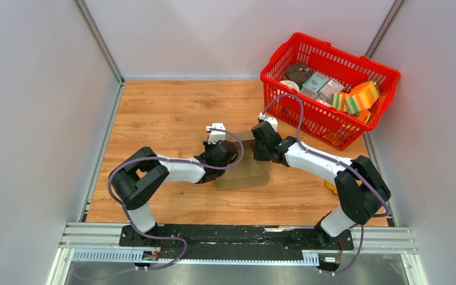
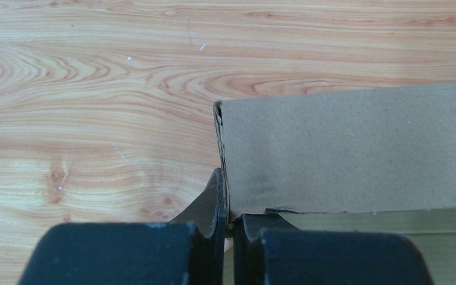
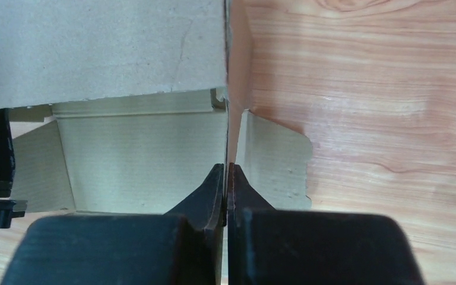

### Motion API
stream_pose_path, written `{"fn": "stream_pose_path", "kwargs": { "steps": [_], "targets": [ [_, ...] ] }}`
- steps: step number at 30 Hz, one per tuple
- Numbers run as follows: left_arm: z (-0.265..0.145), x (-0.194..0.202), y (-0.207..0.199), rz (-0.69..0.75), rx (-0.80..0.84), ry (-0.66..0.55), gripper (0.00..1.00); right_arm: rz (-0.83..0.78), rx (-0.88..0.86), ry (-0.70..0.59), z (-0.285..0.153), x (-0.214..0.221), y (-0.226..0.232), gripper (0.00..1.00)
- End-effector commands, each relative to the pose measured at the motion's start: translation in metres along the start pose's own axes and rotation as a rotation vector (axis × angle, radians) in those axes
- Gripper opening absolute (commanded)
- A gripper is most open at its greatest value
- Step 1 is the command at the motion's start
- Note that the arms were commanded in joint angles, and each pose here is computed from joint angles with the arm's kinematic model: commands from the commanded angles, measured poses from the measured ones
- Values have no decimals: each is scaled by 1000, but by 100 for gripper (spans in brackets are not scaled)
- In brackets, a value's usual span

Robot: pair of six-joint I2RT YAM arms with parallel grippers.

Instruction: Fold the paper box

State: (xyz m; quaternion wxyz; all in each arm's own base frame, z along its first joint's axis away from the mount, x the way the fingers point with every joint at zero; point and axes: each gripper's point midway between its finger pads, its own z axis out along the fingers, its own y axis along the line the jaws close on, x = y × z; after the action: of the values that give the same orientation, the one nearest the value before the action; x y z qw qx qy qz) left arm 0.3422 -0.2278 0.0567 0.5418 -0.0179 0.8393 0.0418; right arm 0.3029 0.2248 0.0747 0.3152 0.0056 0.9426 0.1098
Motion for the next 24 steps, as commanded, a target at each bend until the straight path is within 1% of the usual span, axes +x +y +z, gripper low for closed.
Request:
{"fn": "stream_pose_path", "kwargs": {
  "steps": [1, 4, 5, 9, 10, 12, 13, 14, 15, 16, 17, 18, 19, 21, 22, 23, 24],
  "targets": [
    [-2, -8, -3, -24, 14, -12, 0, -3, -72, -15, 5, 1, 22, 7],
    [-2, -9, -4, -24, 14, -13, 0, -56, -61, -33, -5, -1, 12, 21],
    [-2, -8, -4, -22, 15, -12, 0, -92, -60, -29, -10, 3, 8, 23],
    [-2, -9, -5, -25, 16, -13, 0, -120, -76, -115, -46, -13, -2, 30],
    [-2, -8, -4, -22, 14, -12, 0, -129, -63, -118, -51, -12, -7, 30],
    [-2, -8, -4, -21, 15, -10, 0, -122, -13, -167, -64, -19, -23, 31],
    [-2, -8, -5, -21, 16, -13, 0, -123, 22, -174, -65, -18, -33, 31],
    [-2, -7, -5, -21, 17, -10, 0, -113, 77, -208, -67, -24, -45, 32],
    [-2, -8, -5, -24, 17, -11, 0, -100, 124, -204, -63, -18, -62, 36],
    [-2, -8, -5, -22, 16, -10, 0, -104, 108, -249, -63, -26, -62, 38],
    [-2, -8, -5, -24, 18, -11, 0, -121, 122, -268, -60, -27, -66, 40],
    [-2, -8, -5, -23, 18, -11, 0, -182, 123, -278, -57, -26, -69, 42],
    [-2, -8, -5, -25, 18, -10, 0, -196, 122, -289, -50, -28, -69, 43],
    [-2, -8, -5, -25, 19, -11, 0, -244, 96, -265, -45, -32, -68, 43],
    [-2, -8, -6, -24, 20, -11, 0, -296, 80, -283, -46, -41, -63, 43],
    [-2, -9, -6, -27, 21, -12, 0, -352, 16, -266, -39, -37, -53, 46],
    [-3, -8, -5, -26, 20, -11, 0, -382, -12, -282, -36, -40, -47, 51]
  ]
}}
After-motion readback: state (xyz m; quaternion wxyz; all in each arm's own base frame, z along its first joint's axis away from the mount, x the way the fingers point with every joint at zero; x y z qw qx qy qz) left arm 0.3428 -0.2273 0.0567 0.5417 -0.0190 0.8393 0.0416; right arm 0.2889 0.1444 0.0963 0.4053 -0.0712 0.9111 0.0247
